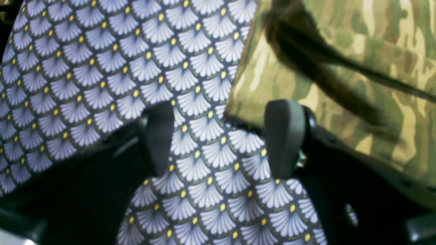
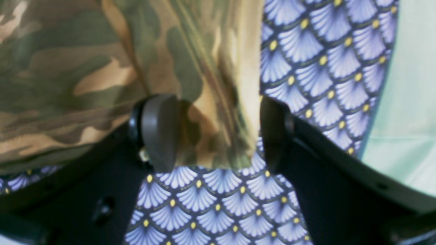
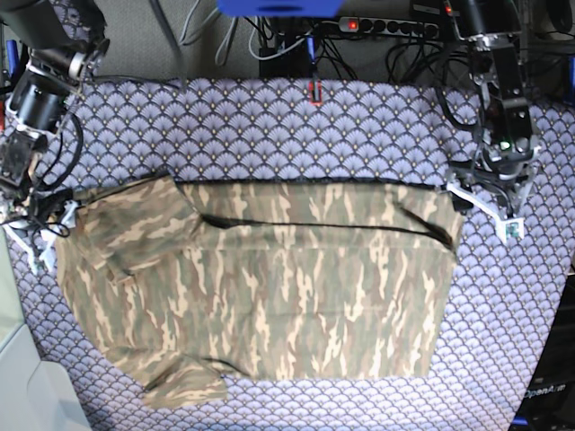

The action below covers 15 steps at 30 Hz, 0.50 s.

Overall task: Fold the T-shirt properly
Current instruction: 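Lower the folded edge onto the shirt and open both grippers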

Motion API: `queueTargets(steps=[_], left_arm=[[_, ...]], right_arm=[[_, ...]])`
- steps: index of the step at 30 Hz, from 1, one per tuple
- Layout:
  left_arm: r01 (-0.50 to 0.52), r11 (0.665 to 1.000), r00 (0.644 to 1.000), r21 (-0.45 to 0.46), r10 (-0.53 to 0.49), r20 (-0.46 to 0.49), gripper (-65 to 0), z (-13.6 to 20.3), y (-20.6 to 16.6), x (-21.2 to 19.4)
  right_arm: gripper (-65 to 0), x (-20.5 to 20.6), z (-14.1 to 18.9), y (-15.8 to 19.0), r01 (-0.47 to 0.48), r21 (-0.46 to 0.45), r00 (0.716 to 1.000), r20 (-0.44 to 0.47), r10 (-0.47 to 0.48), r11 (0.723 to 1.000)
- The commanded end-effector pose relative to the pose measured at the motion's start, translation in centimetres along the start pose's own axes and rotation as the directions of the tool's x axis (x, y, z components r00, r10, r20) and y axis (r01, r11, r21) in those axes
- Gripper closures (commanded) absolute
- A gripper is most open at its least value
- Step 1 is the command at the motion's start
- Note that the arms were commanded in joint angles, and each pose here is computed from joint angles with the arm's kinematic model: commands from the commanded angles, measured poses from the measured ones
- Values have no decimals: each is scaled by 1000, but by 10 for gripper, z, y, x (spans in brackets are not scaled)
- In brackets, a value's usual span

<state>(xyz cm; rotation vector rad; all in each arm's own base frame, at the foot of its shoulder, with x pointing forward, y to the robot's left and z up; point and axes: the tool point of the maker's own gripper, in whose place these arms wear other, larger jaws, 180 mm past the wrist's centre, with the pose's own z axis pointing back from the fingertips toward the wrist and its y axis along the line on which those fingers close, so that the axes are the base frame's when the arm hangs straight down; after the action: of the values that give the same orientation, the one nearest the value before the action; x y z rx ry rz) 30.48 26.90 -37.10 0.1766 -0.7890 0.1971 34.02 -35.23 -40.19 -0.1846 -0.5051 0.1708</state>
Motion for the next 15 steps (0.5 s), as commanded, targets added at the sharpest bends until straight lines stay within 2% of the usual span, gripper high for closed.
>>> queueTargets(steps=[1,15], left_arm=[[4,1000,999,10,-4,49,-415,3,4,15],[5,1000,999,14,-6,54,-415,3,6,18]], right_arm=[[-383,18,8,-14,5,-29,999,49,-4,1000],[-383,17,6,-11,5,-23,998,57,-3,1000]])
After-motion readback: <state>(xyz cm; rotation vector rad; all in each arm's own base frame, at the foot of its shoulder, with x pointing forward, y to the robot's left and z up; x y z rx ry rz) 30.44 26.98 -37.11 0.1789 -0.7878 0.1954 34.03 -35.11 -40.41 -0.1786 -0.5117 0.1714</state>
